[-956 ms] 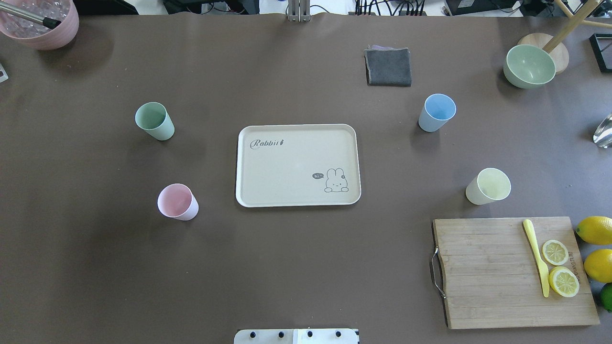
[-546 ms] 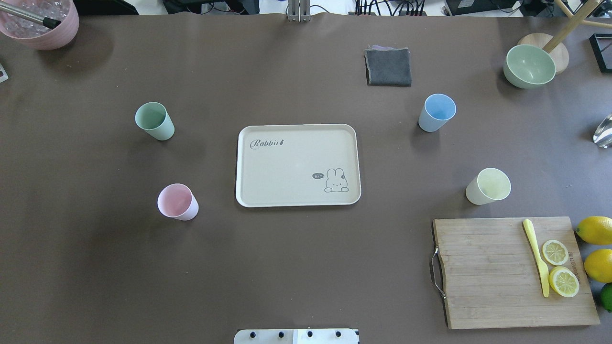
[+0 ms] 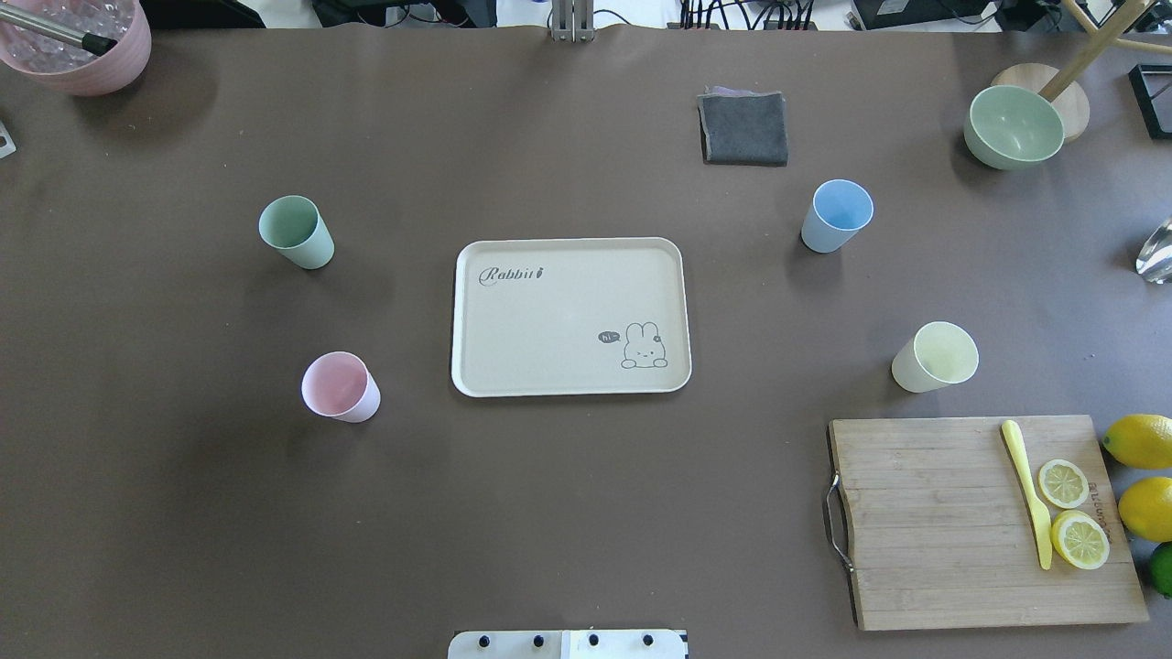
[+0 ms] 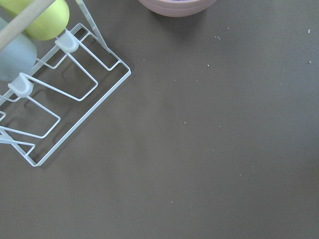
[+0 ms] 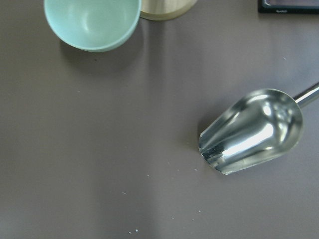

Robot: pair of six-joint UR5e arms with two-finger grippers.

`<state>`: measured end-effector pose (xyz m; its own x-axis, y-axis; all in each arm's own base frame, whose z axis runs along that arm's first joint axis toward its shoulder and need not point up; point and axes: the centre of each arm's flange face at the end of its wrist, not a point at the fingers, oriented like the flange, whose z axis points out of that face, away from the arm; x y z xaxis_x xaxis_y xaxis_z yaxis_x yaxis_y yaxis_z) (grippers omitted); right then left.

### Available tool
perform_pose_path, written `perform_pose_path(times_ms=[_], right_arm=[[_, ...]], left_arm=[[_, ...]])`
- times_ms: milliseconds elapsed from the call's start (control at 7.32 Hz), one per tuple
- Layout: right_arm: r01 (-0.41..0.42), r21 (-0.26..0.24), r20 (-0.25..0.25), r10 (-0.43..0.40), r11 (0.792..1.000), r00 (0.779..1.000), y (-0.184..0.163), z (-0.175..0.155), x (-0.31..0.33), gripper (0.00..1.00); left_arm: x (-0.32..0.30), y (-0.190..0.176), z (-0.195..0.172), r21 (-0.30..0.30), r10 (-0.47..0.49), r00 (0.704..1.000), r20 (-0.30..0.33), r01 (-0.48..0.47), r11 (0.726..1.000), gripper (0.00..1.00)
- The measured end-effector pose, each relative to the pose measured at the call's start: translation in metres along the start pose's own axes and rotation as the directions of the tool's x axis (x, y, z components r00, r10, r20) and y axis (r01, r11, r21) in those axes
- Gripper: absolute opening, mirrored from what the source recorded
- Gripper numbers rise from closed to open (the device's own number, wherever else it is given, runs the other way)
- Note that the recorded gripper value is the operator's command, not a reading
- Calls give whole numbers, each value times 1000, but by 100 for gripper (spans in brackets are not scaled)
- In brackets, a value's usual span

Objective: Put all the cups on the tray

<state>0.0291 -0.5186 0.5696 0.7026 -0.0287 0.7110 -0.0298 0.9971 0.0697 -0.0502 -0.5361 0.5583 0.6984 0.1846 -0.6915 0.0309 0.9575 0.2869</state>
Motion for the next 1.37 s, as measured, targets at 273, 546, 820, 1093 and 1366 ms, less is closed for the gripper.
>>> perform_pose_path(times_ms=[273, 546, 820, 1093, 1366], right_arm=[[97, 24, 53, -99, 995, 994, -15, -3, -71, 100], [116, 60, 89, -121, 991, 989, -20, 22, -146, 100], [141, 84, 96, -149, 986, 984, -6, 61, -204, 100], [152, 48, 108, -157, 987, 982, 25, 86, -235, 100], [176, 13, 70, -177, 984, 982, 63, 108, -242, 99]], left_arm=[[21, -6, 11, 4, -73, 997, -15, 74, 997, 98], [36, -10, 20, 12, -76, 997, -33, 76, 997, 98], [43, -18, 22, 11, -73, 997, -33, 73, 997, 98], [47, -21, 20, 18, -64, 997, -38, 65, 998, 98], [50, -20, 17, 27, -54, 998, -42, 55, 998, 98]])
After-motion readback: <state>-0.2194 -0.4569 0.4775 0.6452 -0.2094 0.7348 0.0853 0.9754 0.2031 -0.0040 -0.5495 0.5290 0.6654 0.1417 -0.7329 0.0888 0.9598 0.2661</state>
